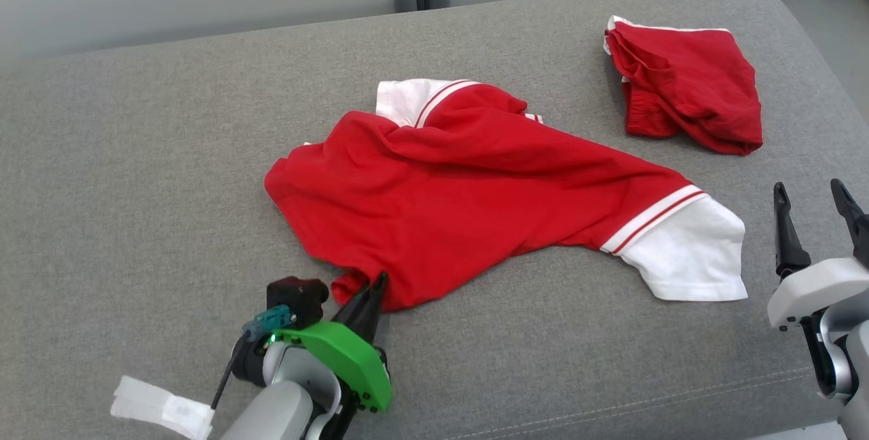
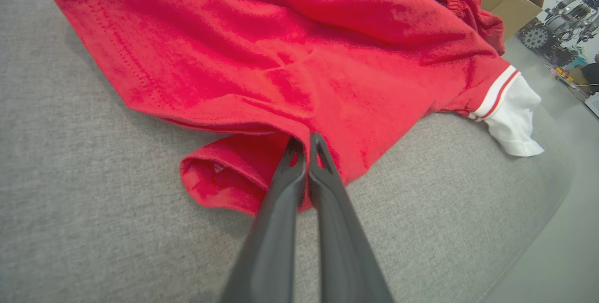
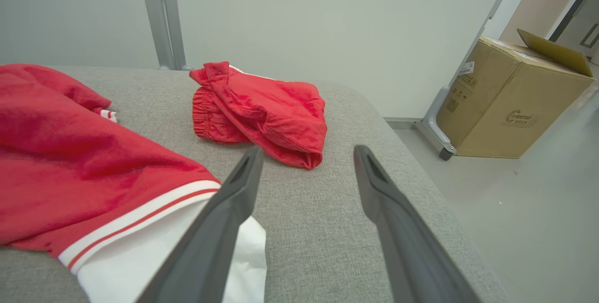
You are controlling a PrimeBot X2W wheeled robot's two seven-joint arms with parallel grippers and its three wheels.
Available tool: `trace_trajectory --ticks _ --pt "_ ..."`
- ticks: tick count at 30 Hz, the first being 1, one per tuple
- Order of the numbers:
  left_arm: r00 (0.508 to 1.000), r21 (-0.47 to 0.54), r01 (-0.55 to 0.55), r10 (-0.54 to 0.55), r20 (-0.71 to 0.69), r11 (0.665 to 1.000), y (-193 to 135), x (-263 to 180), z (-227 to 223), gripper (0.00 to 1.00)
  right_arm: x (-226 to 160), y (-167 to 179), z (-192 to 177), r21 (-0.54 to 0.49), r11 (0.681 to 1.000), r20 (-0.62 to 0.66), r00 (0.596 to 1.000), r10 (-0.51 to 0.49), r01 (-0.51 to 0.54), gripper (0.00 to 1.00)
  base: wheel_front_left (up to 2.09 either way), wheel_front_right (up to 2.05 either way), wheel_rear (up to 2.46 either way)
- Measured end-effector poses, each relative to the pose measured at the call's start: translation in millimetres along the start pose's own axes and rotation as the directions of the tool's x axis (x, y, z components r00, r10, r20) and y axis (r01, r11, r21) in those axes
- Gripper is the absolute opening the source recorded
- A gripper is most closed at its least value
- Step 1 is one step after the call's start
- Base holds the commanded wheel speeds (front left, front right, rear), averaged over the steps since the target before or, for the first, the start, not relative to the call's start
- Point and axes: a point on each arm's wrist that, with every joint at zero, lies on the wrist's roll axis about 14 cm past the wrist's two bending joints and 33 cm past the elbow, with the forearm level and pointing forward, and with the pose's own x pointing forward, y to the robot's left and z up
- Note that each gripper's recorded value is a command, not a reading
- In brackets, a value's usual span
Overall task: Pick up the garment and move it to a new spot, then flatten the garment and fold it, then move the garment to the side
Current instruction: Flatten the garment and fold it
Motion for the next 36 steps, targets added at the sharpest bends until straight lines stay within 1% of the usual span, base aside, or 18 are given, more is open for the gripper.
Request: trace_trajectory --ticks 7,12,14,18,22,28,33,34,35,36 --pt "0.982 0.039 0.063 -0.069 0.173 0.997 -15 13 59 0.0 -6 2 -1 -0.002 1.0 0.0 1.0 0.004 -0.004 1.0 0.0 0.0 0.0" --pt "0.971 0.079 0.062 -0.078 0.225 0.995 -13 23 86 0.0 -10 11 -3 0.011 1.0 -0.003 1.0 0.025 -0.025 1.0 0.0 0.0 0.0" --pt "0.975 0.1 0.038 -0.059 0.215 0.994 -5 29 91 0.0 -12 19 -3 0.016 0.999 -0.002 0.999 0.045 -0.045 1.0 0.0 0.0 0.0" --pt "0.979 0.115 -0.046 0.022 0.205 0.992 22 42 102 0.0 -15 30 -5 0.017 0.996 -0.005 0.997 0.083 -0.083 1.0 0.0 0.0 0.0" --pt "0.979 0.128 -0.102 0.077 0.188 0.986 41 57 108 0.0 -16 36 -4 0.028 0.995 -0.002 0.996 0.095 -0.095 1.0 0.0 0.0 0.0" --pt "0.986 0.144 -0.115 0.095 0.135 0.983 46 81 103 0.0 -21 29 -10 0.024 0.997 -0.024 0.997 0.076 -0.076 1.0 0.0 0.0 0.0" --pt "0.992 0.181 -0.105 0.09 0.089 0.978 47 104 95 0.0 -22 21 -15 0.029 0.999 -0.043 0.998 0.047 -0.046 1.0 0.0 0.0 0.0" --pt "0.993 0.183 -0.1 0.086 0.083 0.978 46 109 94 0.25 -21 19 -16 0.03 0.999 -0.048 0.998 0.04 -0.039 1.0 0.0 0.0 0.0" --pt "0.994 0.183 -0.094 0.08 0.078 0.979 45 114 93 0.25 -22 18 -18 0.032 0.999 -0.054 0.998 0.033 -0.032 1.0 0.0 0.0 0.0" --pt "0.995 0.18 -0.083 0.07 0.074 0.98 42 119 91 0.47 -22 17 -20 0.035 0.999 -0.061 0.998 0.025 -0.023 1.0 0.0 0.0 0.0"
